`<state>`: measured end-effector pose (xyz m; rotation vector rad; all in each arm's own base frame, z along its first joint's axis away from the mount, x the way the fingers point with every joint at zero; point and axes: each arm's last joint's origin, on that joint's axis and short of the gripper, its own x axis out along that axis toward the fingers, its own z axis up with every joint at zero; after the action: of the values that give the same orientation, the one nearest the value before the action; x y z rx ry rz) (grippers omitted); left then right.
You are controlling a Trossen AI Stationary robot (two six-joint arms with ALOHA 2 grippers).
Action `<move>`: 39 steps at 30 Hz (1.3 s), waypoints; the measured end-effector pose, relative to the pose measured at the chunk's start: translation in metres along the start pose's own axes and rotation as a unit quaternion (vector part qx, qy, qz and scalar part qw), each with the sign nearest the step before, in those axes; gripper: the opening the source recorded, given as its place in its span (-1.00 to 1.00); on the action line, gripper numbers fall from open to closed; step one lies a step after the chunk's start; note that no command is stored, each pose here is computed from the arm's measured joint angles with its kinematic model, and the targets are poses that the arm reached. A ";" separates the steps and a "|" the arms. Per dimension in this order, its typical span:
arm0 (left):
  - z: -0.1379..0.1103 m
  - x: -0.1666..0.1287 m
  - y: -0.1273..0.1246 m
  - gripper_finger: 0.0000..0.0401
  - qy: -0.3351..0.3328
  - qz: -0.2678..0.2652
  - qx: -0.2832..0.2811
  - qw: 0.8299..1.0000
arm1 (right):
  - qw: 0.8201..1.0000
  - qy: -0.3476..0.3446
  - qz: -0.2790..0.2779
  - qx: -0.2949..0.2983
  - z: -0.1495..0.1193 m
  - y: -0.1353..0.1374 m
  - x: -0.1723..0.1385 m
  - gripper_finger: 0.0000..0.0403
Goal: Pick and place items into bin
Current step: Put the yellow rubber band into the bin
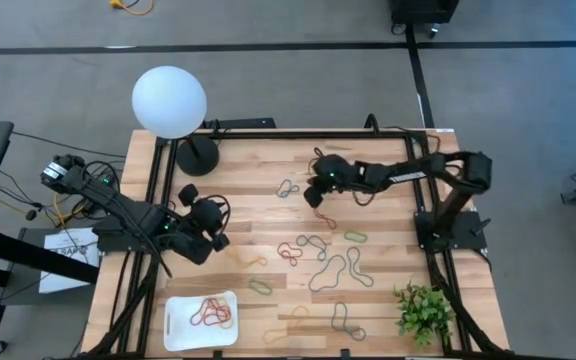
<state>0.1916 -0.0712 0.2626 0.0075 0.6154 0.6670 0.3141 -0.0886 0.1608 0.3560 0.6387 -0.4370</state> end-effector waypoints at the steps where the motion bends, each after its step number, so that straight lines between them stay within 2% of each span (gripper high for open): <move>1: 0.002 0.000 -0.001 -0.56 -0.006 -0.005 0.003 1.000 | 0.999 -0.020 0.022 -0.013 0.005 0.010 -0.007 -0.99; 6: 0.014 0.001 -0.009 -0.56 -0.047 -0.028 0.041 0.998 | 0.984 -0.115 0.127 -0.057 0.021 0.057 -0.041 -1.00; 10: 0.026 0.007 -0.009 -0.48 -0.072 -0.034 0.049 0.996 | 0.972 -0.146 0.163 -0.082 0.019 0.080 -0.055 -1.00; 15: 0.034 0.019 -0.007 -0.26 -0.063 -0.061 0.037 0.995 | 0.963 -0.159 0.196 -0.094 0.014 0.100 -0.058 -1.00; 19: 0.039 0.031 -0.010 -0.10 -0.063 -0.066 0.018 0.996 | 0.961 -0.158 0.203 -0.098 0.015 0.109 -0.052 -1.00; 24: 0.043 0.049 -0.026 0.00 -0.073 -0.103 0.045 0.991 | 0.956 -0.150 0.225 -0.113 0.018 0.119 -0.045 -1.00; 27: 0.043 0.059 -0.036 0.00 -0.085 -0.111 0.067 0.988 | 0.951 -0.153 0.241 -0.114 0.026 0.125 -0.042 -1.00; 33: 0.040 0.070 -0.046 -0.02 -0.091 -0.081 0.102 0.987 | 0.949 -0.149 0.251 -0.118 0.028 0.130 -0.037 -1.00; 39: 0.040 0.070 -0.047 -0.06 -0.089 -0.096 0.097 0.987 | 0.946 -0.156 0.258 -0.121 0.030 0.131 -0.039 -1.00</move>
<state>0.2832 -0.0600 0.2489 0.1850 0.4999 0.4120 0.3657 0.0204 0.2321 0.2016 0.2659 0.0907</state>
